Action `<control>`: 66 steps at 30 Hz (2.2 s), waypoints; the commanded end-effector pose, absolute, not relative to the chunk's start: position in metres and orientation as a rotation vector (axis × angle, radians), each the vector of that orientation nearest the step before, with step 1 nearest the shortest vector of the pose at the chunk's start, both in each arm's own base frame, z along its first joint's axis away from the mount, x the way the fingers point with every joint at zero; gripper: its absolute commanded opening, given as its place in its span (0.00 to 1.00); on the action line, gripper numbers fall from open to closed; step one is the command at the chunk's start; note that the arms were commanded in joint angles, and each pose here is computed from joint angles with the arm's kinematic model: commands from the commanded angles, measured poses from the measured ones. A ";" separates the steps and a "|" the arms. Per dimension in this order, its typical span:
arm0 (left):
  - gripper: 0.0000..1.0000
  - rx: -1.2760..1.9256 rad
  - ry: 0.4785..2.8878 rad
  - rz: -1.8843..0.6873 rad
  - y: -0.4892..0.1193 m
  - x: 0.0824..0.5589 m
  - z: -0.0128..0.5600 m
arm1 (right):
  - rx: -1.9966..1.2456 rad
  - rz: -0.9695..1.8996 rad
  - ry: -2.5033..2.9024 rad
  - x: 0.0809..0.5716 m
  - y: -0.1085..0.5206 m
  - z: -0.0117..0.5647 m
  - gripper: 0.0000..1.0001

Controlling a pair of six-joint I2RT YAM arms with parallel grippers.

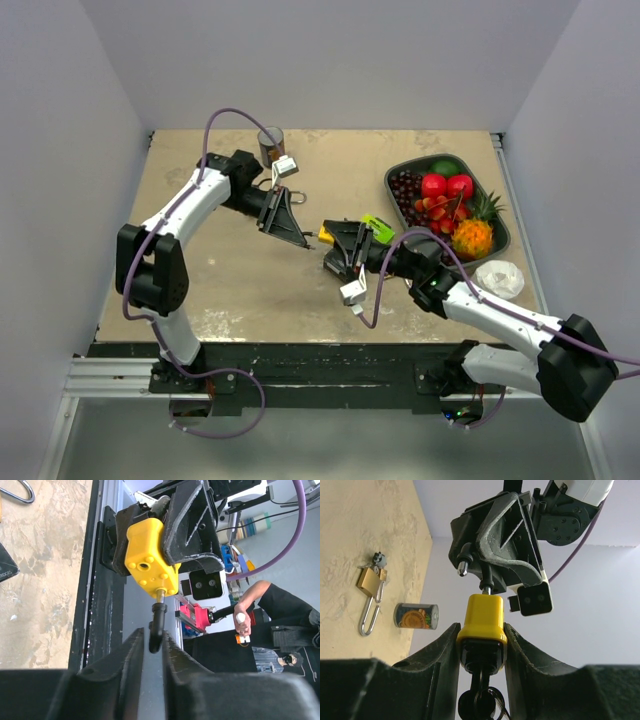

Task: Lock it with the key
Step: Lock the lock.

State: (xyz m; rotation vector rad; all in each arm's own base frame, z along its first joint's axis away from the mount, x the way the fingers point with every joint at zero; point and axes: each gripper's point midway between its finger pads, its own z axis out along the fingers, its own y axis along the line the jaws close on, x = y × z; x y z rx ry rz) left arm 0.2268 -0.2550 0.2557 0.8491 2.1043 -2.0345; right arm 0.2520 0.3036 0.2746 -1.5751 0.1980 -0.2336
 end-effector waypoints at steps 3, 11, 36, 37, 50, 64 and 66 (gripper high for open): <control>0.12 0.875 1.914 -2.110 -0.256 0.219 0.291 | -1.467 -0.285 0.075 0.239 0.308 0.320 0.00; 0.00 0.951 1.820 -1.984 -0.247 0.226 0.304 | -1.475 -0.176 0.292 0.250 0.301 0.323 0.86; 0.00 1.161 1.480 -1.267 -0.230 0.263 0.353 | -1.096 0.575 1.443 0.256 0.285 0.329 0.99; 0.00 1.170 1.436 -1.245 -0.231 0.263 0.357 | -1.074 0.575 1.449 0.260 0.287 0.335 0.99; 0.00 1.247 1.249 -1.205 -0.232 0.235 0.364 | -1.268 0.693 1.352 0.239 0.308 0.336 0.88; 0.00 1.315 1.198 -1.117 -0.230 0.228 0.353 | -1.298 0.808 1.265 0.223 0.320 0.356 0.73; 0.00 1.309 1.202 -1.114 -0.230 0.230 0.353 | -1.300 0.810 1.277 0.224 0.321 0.354 0.65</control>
